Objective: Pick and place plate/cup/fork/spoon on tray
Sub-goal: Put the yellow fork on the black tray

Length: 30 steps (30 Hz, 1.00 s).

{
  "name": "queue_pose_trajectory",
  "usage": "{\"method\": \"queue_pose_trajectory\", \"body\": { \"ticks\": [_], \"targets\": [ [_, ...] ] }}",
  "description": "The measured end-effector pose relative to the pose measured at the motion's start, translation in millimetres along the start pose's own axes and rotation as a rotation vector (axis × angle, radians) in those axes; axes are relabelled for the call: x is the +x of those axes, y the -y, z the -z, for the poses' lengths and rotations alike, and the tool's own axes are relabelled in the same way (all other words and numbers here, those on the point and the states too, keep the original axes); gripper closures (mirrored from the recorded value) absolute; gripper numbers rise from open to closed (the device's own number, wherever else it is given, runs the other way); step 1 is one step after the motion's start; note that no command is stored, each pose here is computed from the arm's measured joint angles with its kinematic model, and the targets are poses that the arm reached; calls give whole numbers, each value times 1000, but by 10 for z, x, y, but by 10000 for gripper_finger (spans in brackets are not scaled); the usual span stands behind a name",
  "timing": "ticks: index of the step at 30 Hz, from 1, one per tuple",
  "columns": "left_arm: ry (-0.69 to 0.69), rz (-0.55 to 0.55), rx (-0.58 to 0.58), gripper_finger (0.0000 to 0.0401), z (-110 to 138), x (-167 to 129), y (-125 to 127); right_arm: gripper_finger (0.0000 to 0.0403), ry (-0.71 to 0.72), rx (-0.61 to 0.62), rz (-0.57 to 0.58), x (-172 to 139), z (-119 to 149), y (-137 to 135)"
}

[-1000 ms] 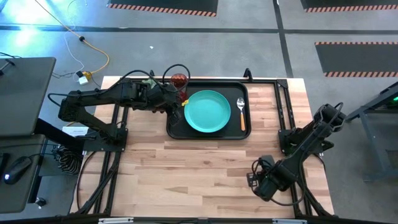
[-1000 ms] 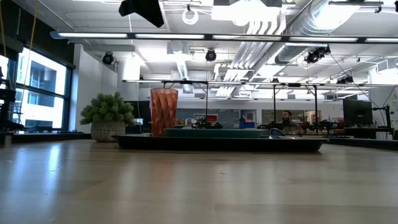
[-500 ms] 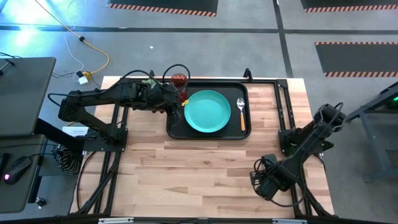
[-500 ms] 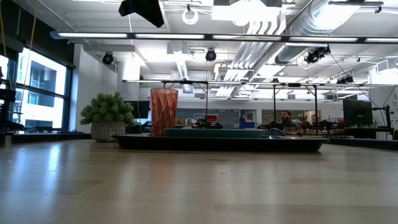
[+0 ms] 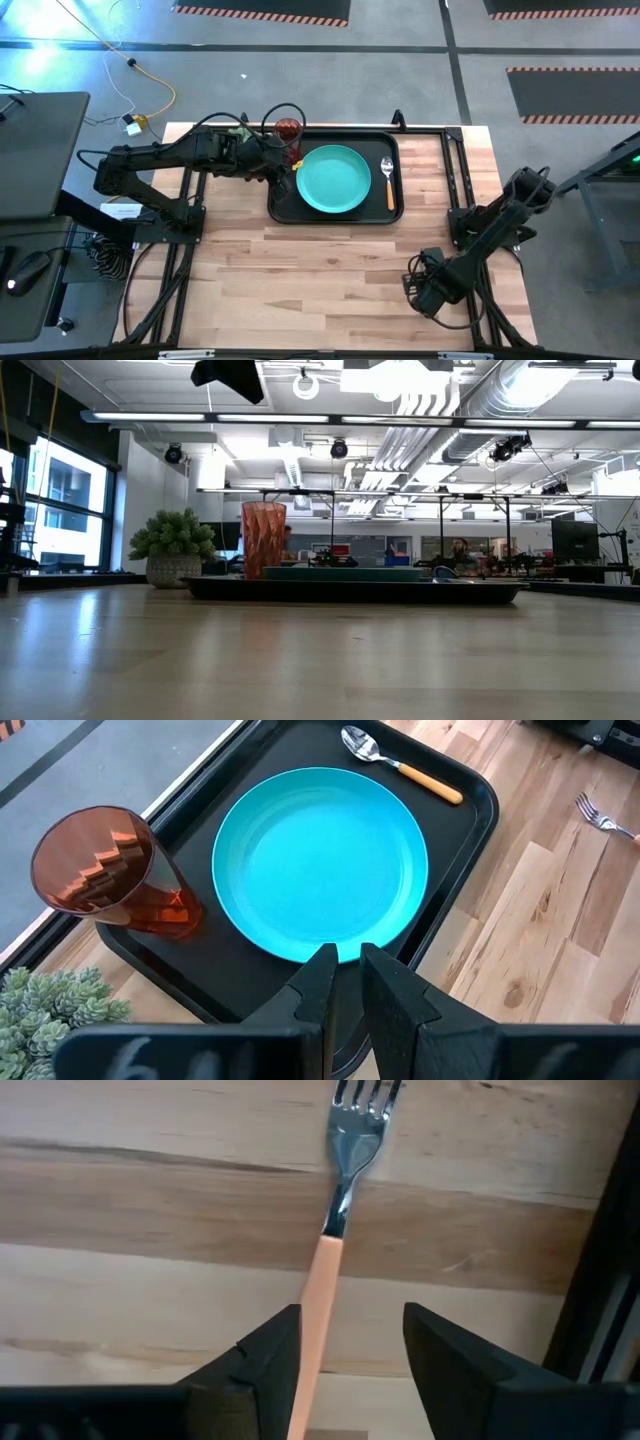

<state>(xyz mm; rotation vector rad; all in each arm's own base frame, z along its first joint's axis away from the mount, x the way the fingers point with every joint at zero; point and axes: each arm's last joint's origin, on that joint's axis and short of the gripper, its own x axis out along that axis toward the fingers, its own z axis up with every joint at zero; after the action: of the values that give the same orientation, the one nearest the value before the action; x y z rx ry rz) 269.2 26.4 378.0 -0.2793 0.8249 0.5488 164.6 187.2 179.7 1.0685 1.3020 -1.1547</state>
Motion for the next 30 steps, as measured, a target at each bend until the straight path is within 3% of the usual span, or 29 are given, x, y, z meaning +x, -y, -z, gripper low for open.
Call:
{"method": "queue_pose_trajectory", "body": {
  "ticks": [12,22,30],
  "targets": [
    [0,0,0,362,-1,0,0,240,-58,22,-55,347,-106,3],
    [0,0,0,362,0,0,0,243,-102,44,-71,439,-178,-22],
    [0,0,0,362,-1,0,0,305,-114,63,-59,440,-207,-43]
  ]
}}
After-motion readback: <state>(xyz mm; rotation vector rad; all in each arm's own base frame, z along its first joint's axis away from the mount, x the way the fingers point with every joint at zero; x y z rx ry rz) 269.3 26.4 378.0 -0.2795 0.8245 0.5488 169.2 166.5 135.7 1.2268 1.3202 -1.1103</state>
